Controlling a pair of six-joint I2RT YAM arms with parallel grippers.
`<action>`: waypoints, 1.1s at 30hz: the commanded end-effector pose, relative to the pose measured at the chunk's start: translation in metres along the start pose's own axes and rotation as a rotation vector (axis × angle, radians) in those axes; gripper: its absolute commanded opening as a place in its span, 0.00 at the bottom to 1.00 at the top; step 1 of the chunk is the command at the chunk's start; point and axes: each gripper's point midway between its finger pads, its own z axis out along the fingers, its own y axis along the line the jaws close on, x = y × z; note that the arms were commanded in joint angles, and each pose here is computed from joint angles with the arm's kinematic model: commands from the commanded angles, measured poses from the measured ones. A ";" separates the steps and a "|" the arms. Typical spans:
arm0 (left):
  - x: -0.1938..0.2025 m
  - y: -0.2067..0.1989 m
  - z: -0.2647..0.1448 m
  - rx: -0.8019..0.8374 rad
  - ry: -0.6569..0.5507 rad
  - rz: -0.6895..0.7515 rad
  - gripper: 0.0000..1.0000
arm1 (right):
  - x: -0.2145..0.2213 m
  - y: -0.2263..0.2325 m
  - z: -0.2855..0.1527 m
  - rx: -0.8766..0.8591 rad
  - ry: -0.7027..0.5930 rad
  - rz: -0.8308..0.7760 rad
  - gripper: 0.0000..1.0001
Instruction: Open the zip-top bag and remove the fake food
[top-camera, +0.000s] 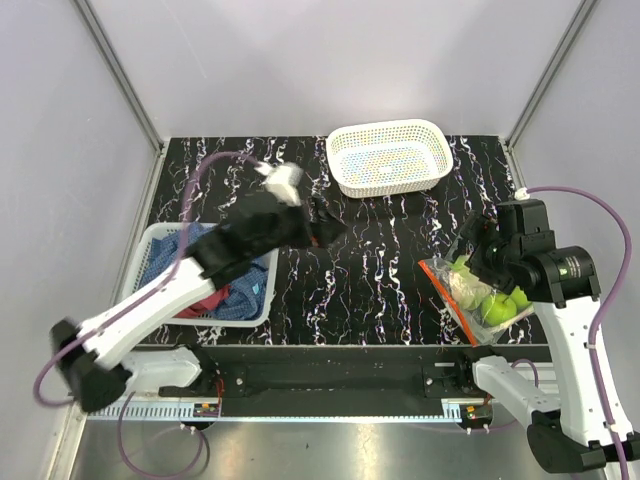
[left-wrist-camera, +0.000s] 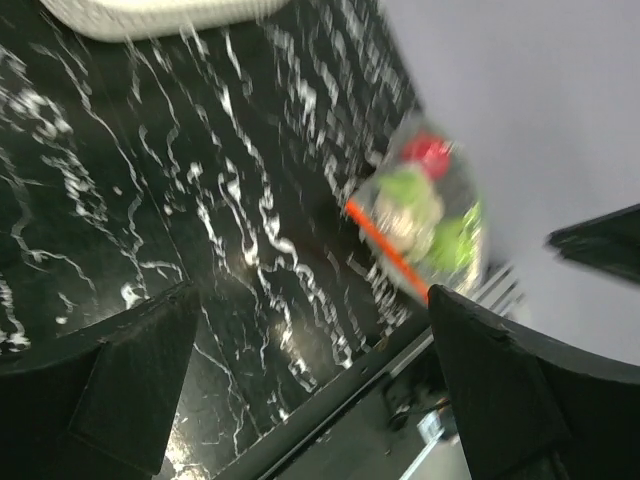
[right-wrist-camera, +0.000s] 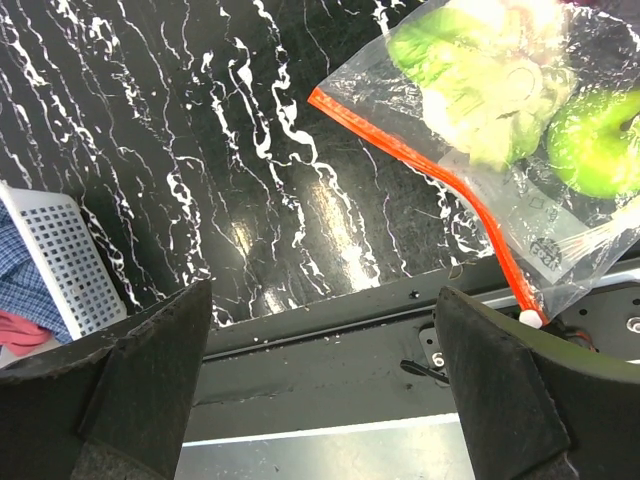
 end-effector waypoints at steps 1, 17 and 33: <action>0.035 -0.023 0.051 -0.039 0.109 0.150 0.99 | 0.028 -0.034 -0.011 0.160 0.133 -0.033 1.00; 0.168 -0.075 0.222 0.256 0.471 0.042 0.94 | 0.046 -0.022 -0.045 0.027 0.176 -0.018 0.99; 0.190 -0.058 0.266 0.316 0.515 -0.146 0.18 | 0.054 -0.034 -0.029 0.096 0.236 -0.068 1.00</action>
